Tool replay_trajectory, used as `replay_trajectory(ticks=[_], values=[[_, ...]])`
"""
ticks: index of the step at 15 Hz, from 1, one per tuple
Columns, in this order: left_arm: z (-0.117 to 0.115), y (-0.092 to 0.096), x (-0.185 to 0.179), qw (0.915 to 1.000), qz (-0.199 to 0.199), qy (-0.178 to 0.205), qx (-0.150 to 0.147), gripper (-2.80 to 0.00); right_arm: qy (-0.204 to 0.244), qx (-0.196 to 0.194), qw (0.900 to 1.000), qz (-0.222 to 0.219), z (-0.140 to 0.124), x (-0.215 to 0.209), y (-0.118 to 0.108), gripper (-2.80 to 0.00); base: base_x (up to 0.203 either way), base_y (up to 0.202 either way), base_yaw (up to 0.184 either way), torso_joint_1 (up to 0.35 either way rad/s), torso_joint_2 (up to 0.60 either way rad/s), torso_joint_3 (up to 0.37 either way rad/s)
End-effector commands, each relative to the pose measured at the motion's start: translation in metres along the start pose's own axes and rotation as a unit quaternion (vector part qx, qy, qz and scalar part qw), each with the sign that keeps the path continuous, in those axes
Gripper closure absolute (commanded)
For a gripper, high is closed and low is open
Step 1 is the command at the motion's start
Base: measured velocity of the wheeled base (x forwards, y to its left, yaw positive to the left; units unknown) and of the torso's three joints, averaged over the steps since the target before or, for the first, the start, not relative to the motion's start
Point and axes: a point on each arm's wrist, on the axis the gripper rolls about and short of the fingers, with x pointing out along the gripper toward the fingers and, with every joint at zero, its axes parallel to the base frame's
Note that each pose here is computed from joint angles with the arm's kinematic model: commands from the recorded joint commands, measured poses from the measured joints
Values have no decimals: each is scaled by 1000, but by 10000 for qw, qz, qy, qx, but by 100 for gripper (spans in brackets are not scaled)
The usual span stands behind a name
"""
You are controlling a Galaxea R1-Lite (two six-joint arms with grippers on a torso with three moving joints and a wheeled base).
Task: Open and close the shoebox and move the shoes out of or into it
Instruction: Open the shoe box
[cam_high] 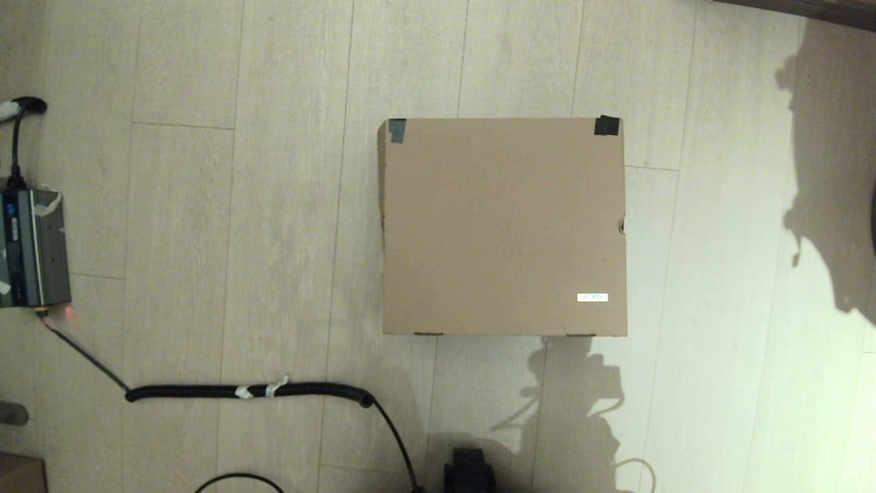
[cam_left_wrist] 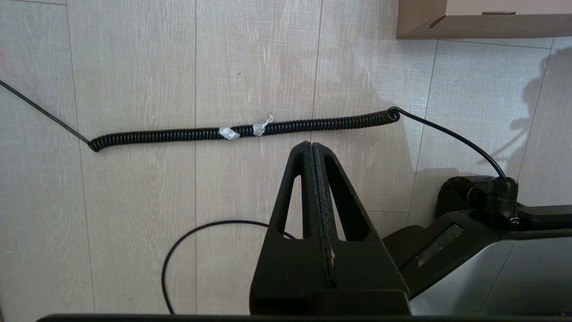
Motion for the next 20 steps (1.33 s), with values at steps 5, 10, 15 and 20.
replay_trajectory(ticks=[5, 10, 15, 20], values=[[-2, 0, 1, 10000, -1, 20, 50, 0, 76, -177, 9998, 85, -4, 1, 0, 0, 0, 0, 0, 0, 0, 0], [37, 0, -5, 9993, 15, -368, 13, 0, -313, 228, 9992, 102, 43, -7, 2, 0, 0, 0, 0, 0, 0, 0], [145, -5, 64, 9849, -822, 666, -1373, 0, 1449, 1680, 9740, 467, 108, 66, 11, 0, 0, 0, 0, 0, 0, 0], [129, -20, 204, 9133, -1761, 2349, -2822, 0, 2691, 2526, 9245, 949, 86, 191, 18, 0, 0, 0, 0, 0, 0, 0]])
